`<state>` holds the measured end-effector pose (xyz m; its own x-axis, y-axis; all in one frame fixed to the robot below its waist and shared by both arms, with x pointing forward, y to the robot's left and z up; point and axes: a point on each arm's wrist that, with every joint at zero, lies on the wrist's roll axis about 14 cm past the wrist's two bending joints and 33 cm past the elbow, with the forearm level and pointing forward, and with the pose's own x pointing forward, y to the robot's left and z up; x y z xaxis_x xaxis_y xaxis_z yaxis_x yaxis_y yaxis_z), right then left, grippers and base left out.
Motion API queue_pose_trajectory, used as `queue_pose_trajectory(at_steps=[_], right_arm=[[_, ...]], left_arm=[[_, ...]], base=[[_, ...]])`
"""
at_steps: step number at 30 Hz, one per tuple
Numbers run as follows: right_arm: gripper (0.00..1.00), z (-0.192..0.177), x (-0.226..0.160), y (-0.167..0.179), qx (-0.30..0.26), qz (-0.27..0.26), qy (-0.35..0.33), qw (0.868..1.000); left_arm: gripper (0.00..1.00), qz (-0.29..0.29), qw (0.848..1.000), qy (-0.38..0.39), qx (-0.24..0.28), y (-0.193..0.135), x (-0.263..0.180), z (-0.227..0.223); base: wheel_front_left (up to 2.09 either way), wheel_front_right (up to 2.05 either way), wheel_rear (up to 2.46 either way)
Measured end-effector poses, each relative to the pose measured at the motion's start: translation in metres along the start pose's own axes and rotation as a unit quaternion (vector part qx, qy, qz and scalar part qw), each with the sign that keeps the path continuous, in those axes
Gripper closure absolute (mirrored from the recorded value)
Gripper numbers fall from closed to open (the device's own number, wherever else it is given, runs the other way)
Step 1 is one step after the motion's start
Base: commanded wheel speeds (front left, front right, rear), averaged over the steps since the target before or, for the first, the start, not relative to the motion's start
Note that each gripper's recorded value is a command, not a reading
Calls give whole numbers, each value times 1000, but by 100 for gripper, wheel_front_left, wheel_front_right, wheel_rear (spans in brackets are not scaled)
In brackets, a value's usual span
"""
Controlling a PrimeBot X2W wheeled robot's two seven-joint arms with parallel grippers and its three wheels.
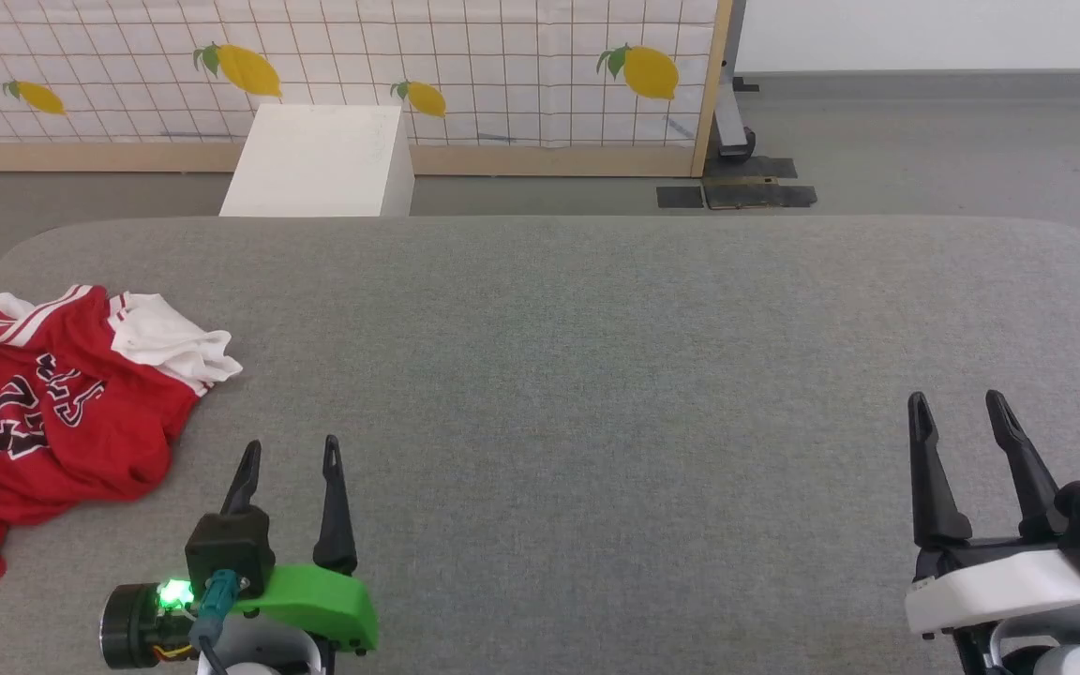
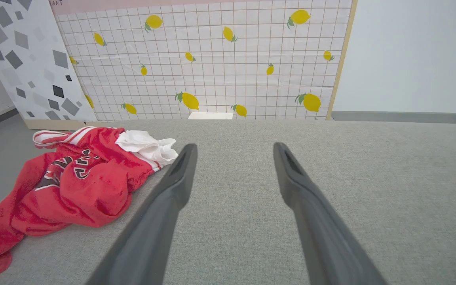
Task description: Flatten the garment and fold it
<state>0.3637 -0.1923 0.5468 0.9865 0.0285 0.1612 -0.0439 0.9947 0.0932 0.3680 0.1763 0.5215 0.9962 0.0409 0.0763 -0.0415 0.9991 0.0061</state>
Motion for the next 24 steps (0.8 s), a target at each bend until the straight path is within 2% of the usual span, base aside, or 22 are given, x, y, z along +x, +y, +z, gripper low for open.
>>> queue_pose_trajectory(at_steps=[24], right_arm=[[0,-1,-4,-1,-7,-1,-12,1000]], left_arm=[[0,1,1000,-9,-2,-1,-1,-3]], base=[[0,0,0]])
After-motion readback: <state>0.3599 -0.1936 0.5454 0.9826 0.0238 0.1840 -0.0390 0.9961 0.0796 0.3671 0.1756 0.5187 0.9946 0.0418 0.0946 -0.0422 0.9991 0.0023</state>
